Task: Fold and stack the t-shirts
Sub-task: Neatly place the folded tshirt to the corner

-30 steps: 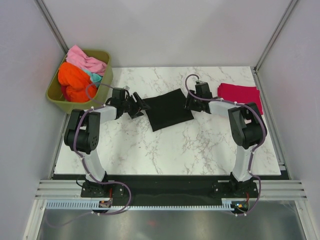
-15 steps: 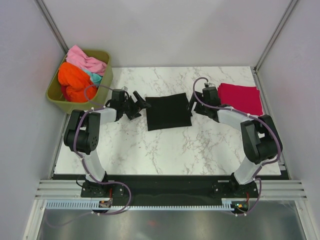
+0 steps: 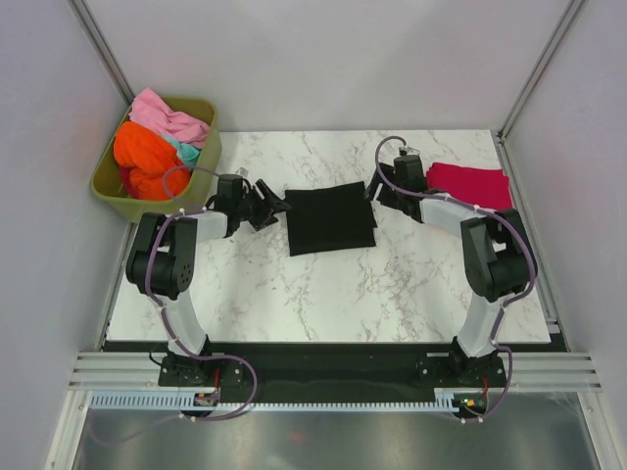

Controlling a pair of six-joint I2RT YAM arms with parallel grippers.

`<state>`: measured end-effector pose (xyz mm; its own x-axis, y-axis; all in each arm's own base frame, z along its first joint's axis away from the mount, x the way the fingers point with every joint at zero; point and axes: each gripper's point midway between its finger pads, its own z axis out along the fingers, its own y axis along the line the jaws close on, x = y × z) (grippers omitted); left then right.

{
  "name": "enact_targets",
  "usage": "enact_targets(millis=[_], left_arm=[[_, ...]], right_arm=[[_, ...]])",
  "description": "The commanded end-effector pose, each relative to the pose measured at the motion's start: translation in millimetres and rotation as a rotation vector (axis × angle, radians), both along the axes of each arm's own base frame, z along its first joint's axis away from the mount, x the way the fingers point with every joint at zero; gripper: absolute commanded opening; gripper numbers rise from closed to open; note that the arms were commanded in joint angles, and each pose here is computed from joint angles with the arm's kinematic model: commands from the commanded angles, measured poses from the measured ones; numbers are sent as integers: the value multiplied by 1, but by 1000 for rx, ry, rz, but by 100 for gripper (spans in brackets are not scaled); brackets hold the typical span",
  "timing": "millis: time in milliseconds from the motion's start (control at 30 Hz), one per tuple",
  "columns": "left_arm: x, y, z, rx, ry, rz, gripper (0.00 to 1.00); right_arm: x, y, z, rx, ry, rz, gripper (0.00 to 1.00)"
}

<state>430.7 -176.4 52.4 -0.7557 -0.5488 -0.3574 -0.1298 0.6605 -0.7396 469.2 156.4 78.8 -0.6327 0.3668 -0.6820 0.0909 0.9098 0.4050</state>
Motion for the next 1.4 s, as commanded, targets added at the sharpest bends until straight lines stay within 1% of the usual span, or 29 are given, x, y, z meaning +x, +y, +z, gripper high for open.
enact_targets(millis=[0, 100, 133, 233, 367, 600, 733, 767, 900, 933, 967, 1067, 1200, 1267, 1367], left_arm=[[11, -9, 8, -29, -36, -12, 71], [14, -9, 3, -5, -27, 0, 75], [15, -9, 3, -1, -26, -1, 75], [21, -10, -2, 0, -15, 1, 75], [28, -14, -7, 1, -6, -1, 67], [39, -21, -22, 22, 23, 2, 66], [43, -24, -35, 27, 57, 11, 66], [44, -23, -37, 28, 61, 17, 63], [49, -23, -40, 30, 64, 30, 59], [52, -24, -38, 32, 58, 36, 56], [52, -24, -39, 36, 58, 36, 55], [53, -21, -45, 59, 83, 50, 53], [57, -17, -47, 89, 83, 75, 53], [63, -17, -45, 101, 78, 81, 53], [68, -16, -47, 118, 82, 88, 53]], right_arm=[[17, 21, -6, 40, -9, 84, 80], [29, 25, -19, 39, 9, 94, 79], [32, 27, -24, 35, 13, 97, 77], [35, 29, -32, 38, 31, 101, 74], [39, 37, -45, 54, 50, 123, 67], [48, 42, -61, 48, 77, 140, 61], [53, 40, -67, 11, 87, 117, 58], [51, 38, -70, -7, 107, 115, 57], [53, 39, -78, -38, 124, 116, 55], [52, 41, -81, -51, 127, 118, 54], [53, 41, -81, -58, 127, 118, 54], [52, 43, -82, -75, 130, 120, 52], [53, 44, -82, -105, 123, 118, 48], [55, 46, -82, -116, 123, 120, 43], [57, 48, -84, -128, 126, 122, 29]])
